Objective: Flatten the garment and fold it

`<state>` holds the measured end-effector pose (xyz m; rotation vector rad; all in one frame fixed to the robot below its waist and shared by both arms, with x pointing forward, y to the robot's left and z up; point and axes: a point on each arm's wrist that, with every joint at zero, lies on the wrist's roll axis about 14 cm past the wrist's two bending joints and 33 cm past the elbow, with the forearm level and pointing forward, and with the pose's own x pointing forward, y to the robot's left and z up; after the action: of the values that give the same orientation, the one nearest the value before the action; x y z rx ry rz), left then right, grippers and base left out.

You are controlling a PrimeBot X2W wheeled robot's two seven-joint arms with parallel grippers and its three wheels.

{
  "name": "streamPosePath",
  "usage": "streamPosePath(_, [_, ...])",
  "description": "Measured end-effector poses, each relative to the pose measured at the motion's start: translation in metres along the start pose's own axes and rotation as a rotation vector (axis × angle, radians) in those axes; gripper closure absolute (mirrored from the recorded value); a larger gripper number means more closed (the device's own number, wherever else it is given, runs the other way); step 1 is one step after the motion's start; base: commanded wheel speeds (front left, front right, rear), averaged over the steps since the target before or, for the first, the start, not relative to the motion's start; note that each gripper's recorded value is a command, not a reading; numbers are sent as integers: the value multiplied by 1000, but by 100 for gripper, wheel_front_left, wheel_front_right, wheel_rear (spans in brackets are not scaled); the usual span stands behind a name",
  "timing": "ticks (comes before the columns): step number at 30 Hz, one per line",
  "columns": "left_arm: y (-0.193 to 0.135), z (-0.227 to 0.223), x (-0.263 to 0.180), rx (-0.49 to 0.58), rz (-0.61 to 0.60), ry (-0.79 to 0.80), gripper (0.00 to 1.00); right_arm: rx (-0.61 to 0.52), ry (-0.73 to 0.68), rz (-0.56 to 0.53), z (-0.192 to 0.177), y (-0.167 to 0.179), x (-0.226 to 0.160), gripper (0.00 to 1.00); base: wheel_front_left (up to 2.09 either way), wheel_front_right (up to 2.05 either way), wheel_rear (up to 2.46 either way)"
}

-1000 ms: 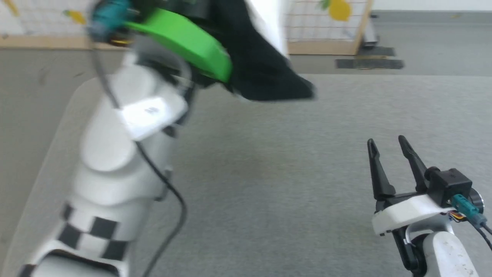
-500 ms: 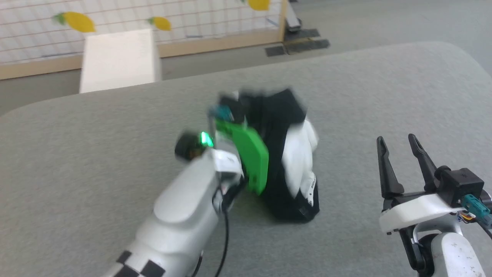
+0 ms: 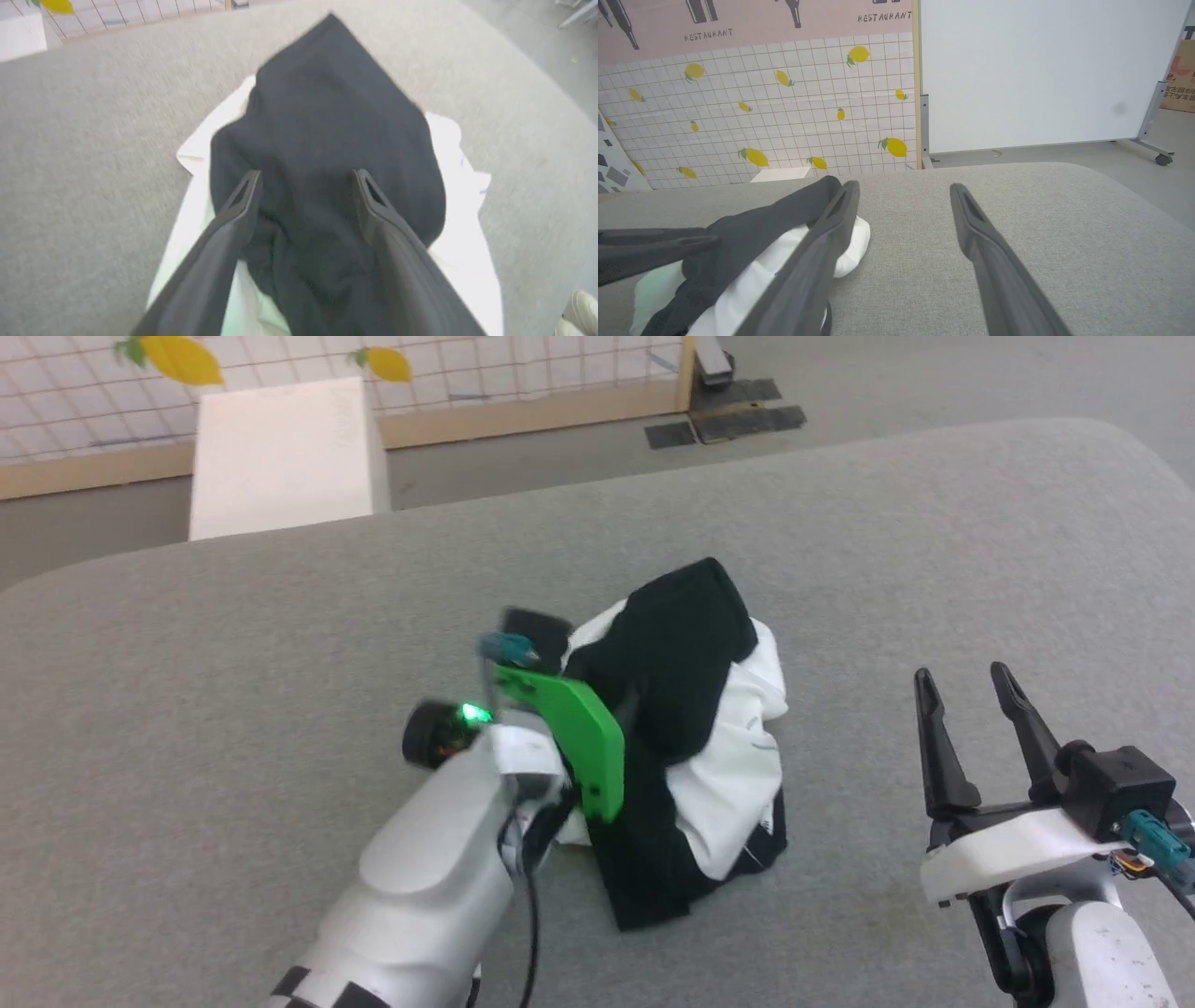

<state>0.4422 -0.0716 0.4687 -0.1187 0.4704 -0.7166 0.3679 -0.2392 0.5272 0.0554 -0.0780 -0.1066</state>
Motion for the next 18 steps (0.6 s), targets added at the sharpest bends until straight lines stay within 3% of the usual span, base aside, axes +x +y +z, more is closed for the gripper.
streamPosePath(4, [20, 56, -25, -32, 63, -307, 0, 1, 0, 33, 0, 11, 2, 0, 0, 0, 0])
streamPosePath(8, [60, 83, -72, -56, 209, -552, 0, 5, -5, 77, 3, 26, 6, 0, 0, 0, 0])
streamPosePath(14, [109, 74, -145, -50, 414, -673, 0, 18, 18, 181, 1, 62, 10, 0, 0, 0, 0])
streamPosePath(18, [122, 62, -187, -32, 510, -718, 0, 44, 146, 296, -18, 102, 4, 0, 0, 0, 0])
